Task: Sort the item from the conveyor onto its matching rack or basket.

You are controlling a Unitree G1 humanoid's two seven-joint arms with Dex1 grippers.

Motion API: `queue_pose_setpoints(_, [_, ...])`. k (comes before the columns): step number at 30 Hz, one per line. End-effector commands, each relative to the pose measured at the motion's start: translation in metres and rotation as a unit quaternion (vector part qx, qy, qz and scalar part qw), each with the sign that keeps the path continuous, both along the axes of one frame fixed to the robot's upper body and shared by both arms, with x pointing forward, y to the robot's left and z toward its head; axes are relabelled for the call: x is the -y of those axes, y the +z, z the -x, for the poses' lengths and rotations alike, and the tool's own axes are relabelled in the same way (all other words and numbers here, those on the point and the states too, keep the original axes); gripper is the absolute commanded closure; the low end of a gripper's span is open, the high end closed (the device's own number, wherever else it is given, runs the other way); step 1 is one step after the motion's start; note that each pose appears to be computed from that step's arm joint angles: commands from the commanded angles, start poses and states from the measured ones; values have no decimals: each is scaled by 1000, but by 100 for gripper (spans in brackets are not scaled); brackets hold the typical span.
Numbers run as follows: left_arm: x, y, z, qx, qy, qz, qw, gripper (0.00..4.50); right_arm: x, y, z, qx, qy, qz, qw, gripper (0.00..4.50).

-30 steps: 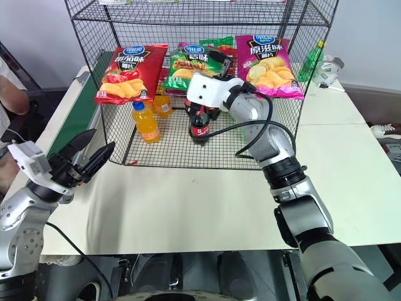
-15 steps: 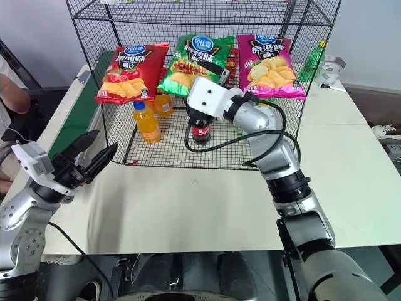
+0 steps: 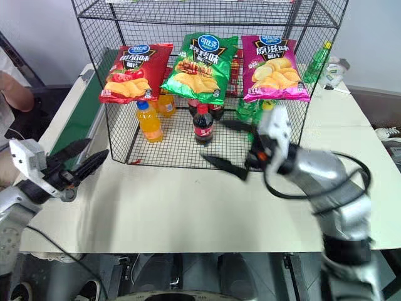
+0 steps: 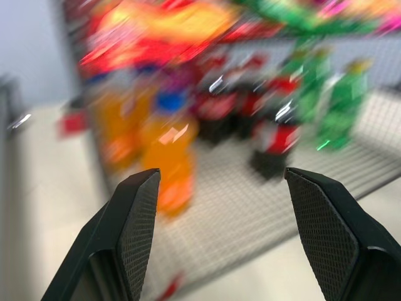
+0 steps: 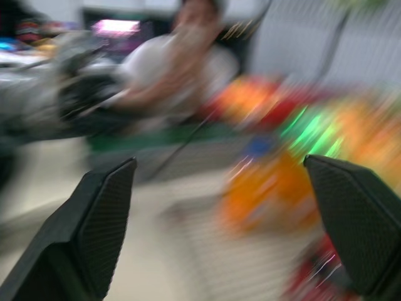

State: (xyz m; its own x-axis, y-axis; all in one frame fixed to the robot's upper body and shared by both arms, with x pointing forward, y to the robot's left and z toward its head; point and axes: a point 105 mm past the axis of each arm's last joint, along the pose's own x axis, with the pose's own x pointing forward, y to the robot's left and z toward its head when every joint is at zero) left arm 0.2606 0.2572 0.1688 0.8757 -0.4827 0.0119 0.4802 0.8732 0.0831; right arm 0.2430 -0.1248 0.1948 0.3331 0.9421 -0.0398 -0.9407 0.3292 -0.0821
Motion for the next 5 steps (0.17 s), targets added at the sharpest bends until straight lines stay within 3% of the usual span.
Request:
queue_pose_setpoints(1, [-11, 9, 5, 6, -3, -20, 1000, 113, 24, -2, 12, -4, 16, 37, 999, 3])
queue_pose_setpoints(5, [-38, -9, 9, -34, 24, -46, 998, 113, 62, -16, -3, 5, -46, 93, 995, 3])
